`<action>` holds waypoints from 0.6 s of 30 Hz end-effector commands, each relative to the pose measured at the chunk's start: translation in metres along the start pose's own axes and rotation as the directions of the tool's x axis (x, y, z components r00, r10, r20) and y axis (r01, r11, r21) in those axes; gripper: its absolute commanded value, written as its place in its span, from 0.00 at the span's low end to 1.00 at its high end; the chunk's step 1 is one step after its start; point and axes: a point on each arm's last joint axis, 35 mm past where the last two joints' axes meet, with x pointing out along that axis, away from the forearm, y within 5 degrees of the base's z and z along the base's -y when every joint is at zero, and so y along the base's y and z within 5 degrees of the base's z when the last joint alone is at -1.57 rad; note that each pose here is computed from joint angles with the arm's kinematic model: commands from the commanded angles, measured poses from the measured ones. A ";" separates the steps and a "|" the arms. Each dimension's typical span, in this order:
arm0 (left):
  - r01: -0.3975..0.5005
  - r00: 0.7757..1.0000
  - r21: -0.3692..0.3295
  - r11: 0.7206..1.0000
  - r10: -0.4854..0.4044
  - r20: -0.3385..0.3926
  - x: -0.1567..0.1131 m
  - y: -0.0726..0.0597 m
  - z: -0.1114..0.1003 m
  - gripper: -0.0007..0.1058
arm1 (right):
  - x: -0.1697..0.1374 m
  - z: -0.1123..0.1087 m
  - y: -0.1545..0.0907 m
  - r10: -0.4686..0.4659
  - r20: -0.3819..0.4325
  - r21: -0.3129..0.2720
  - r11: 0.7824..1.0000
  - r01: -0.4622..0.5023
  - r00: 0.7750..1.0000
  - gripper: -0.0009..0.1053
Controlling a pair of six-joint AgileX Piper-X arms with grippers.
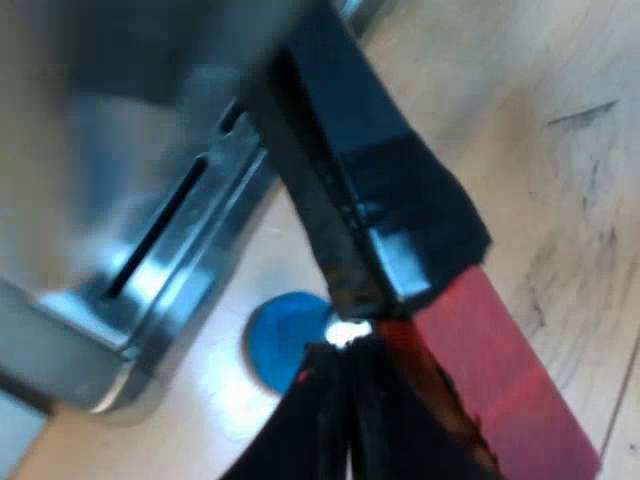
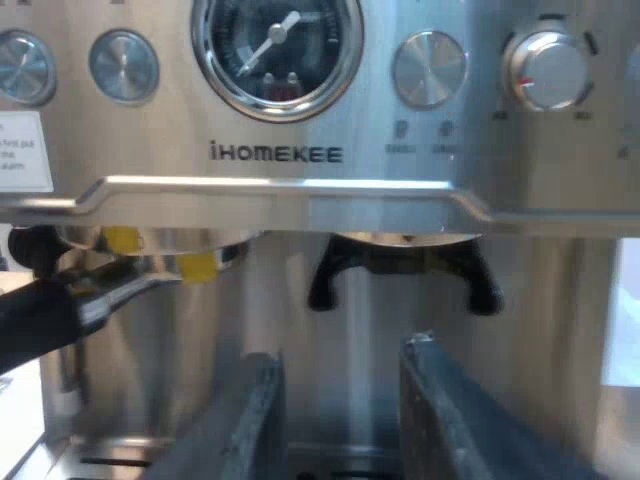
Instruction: Put the handle in the coffee machine
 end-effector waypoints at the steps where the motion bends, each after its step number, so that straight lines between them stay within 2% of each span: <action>1: 0.128 0.992 -0.011 0.992 -0.128 -0.004 0.012 -0.018 -0.008 0.01 | -0.004 0.002 -0.013 -0.015 0.000 0.011 1.000 0.015 1.000 0.31; 5: 0.132 0.991 0.004 0.991 -0.132 -0.008 0.020 -0.024 -0.014 0.01 | -0.006 0.002 -0.022 -0.024 -0.002 0.021 0.999 0.024 1.000 0.31; 12: 0.113 0.993 0.044 0.993 -0.115 0.032 0.021 -0.040 -0.005 0.01 | -0.007 0.003 -0.024 -0.030 -0.005 0.026 0.999 0.030 1.000 0.31; 18: 0.154 0.988 0.082 0.985 -0.154 -0.012 0.033 -0.055 0.000 0.01 | -0.007 0.003 -0.024 -0.030 -0.005 0.026 0.999 0.030 1.000 0.31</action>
